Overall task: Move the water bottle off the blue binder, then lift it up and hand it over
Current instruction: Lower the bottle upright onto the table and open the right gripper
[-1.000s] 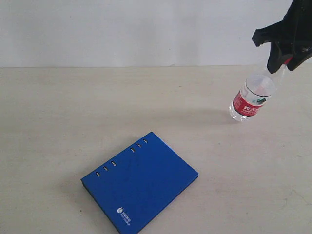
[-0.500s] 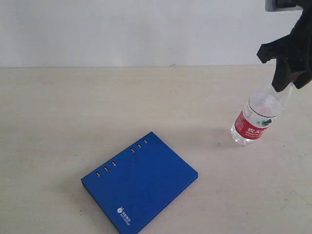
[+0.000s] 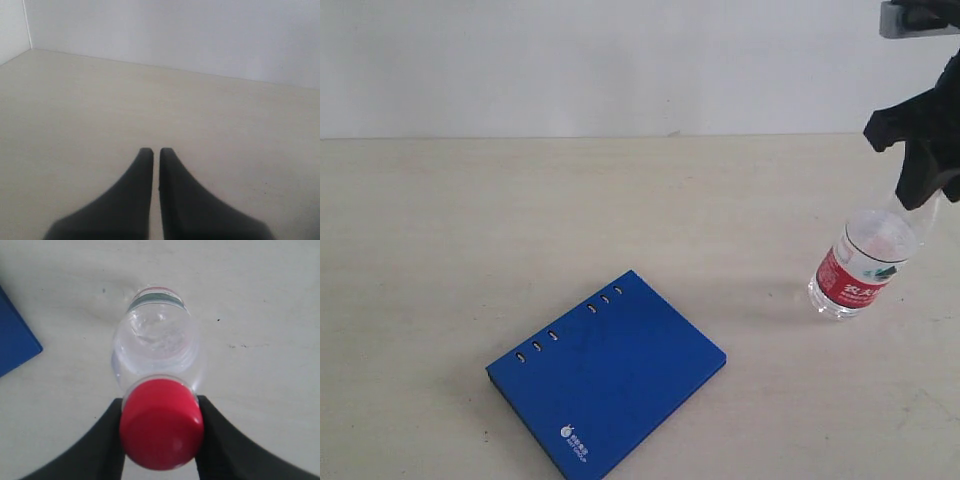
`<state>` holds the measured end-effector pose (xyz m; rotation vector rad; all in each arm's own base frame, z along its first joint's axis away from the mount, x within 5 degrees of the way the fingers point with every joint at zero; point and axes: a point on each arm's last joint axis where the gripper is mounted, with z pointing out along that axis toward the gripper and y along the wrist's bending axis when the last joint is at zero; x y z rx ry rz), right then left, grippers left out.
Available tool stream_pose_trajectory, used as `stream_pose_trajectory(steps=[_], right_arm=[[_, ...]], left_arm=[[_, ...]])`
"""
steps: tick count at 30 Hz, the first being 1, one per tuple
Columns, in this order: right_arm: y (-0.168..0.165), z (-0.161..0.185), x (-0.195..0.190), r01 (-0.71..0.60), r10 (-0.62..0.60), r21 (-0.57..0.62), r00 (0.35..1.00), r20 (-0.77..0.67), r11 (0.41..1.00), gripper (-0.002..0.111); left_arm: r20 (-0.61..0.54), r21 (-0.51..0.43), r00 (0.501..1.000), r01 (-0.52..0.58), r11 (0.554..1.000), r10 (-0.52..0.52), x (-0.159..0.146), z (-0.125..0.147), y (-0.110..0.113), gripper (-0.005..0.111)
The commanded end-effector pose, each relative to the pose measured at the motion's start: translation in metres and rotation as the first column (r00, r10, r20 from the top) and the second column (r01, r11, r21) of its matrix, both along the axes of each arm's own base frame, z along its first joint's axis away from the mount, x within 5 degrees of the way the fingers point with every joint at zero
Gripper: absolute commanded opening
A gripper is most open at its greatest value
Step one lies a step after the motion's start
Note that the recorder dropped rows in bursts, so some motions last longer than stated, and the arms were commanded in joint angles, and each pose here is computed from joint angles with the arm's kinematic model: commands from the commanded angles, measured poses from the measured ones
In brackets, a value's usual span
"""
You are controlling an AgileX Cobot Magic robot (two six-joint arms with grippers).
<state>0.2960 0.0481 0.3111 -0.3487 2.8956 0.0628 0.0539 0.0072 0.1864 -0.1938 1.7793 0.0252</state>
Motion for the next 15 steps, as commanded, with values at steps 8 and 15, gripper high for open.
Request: stream_pose_trajectory(steps=[8, 15], right_arm=[[-0.0133, -0.0035, 0.0042, 0.026, -0.023, -0.152, 0.999, 0.022, 0.988, 0.000], [-0.0090, -0.0092, 0.0067, 0.000, 0.000, -0.117, 1.000, -0.005, 0.993, 0.000]], left_arm=[[0.011, 0.002, 1.000, 0.006, 1.000, -0.006, 0.0002, 0.0001, -0.0003, 0.004], [0.011, 0.002, 1.000, 0.006, 1.000, -0.006, 0.0002, 0.0001, -0.0003, 0.004]])
